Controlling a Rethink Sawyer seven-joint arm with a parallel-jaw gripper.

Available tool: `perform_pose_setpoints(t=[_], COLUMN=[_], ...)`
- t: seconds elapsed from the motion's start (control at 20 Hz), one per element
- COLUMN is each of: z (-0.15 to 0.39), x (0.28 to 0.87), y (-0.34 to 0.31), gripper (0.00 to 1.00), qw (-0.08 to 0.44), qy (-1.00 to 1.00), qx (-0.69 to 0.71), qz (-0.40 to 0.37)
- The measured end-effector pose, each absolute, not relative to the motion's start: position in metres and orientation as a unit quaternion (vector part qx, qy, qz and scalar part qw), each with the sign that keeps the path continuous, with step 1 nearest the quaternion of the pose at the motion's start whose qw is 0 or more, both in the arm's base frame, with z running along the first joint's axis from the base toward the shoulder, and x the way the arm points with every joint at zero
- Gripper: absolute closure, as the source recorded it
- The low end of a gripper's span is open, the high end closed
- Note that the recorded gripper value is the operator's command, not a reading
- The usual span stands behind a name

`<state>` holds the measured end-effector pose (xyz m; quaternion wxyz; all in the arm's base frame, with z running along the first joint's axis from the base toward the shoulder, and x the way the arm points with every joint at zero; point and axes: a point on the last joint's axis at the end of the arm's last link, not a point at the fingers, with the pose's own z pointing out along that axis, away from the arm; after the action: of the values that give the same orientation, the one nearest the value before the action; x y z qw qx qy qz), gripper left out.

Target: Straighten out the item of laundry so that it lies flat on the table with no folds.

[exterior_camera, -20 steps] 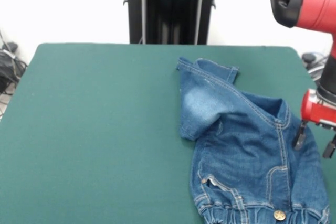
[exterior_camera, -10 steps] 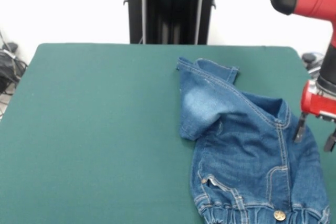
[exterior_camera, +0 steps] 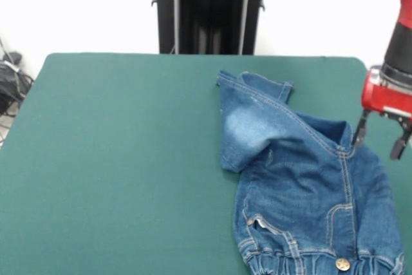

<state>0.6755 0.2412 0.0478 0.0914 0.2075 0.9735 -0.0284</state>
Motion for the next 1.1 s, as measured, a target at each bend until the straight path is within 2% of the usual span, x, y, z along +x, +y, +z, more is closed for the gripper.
perform_pose_setpoints(t=[0.5,1.1], z=[0.073,0.06], x=[0.667,0.655], y=[0.182,0.118], gripper=[0.0,0.0], qw=[0.092,0.101], qy=[0.959,0.949], qx=[0.268,0.297], qz=[-0.015,-0.026])
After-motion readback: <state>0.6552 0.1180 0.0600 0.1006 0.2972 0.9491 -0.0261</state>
